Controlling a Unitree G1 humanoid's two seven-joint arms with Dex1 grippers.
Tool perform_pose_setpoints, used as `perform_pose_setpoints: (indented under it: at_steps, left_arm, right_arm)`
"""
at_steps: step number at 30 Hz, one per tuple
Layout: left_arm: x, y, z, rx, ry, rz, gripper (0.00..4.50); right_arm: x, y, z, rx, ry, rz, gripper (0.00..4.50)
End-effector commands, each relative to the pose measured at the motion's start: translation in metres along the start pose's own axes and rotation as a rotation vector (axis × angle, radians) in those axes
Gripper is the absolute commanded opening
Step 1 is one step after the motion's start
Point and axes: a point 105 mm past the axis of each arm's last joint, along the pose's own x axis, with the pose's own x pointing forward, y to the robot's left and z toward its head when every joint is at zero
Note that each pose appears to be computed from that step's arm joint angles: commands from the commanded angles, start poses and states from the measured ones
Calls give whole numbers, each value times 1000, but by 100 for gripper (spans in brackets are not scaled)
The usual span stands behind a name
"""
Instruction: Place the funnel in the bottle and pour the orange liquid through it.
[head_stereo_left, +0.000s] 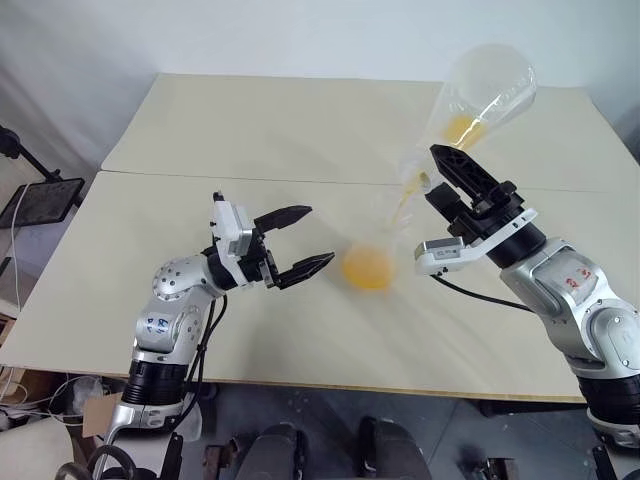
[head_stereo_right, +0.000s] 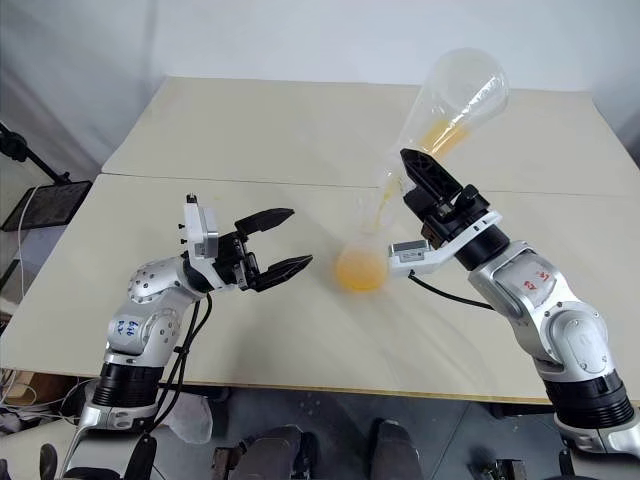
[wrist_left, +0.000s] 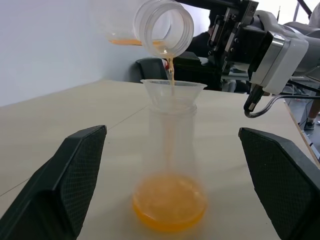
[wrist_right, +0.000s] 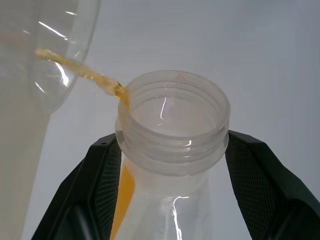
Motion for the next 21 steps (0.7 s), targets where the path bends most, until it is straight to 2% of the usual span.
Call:
perform_pose_setpoints:
  at_steps: [1, 21]
  left_arm:
    - [3, 0, 12, 47, -38, -8, 450]
    - [4, 0, 12, 46, -43, -6, 450]
  right_arm:
    - [1, -25, -1, -40, 5, -103, 276]
    - [1, -25, -3, -33, 14, -107, 276]
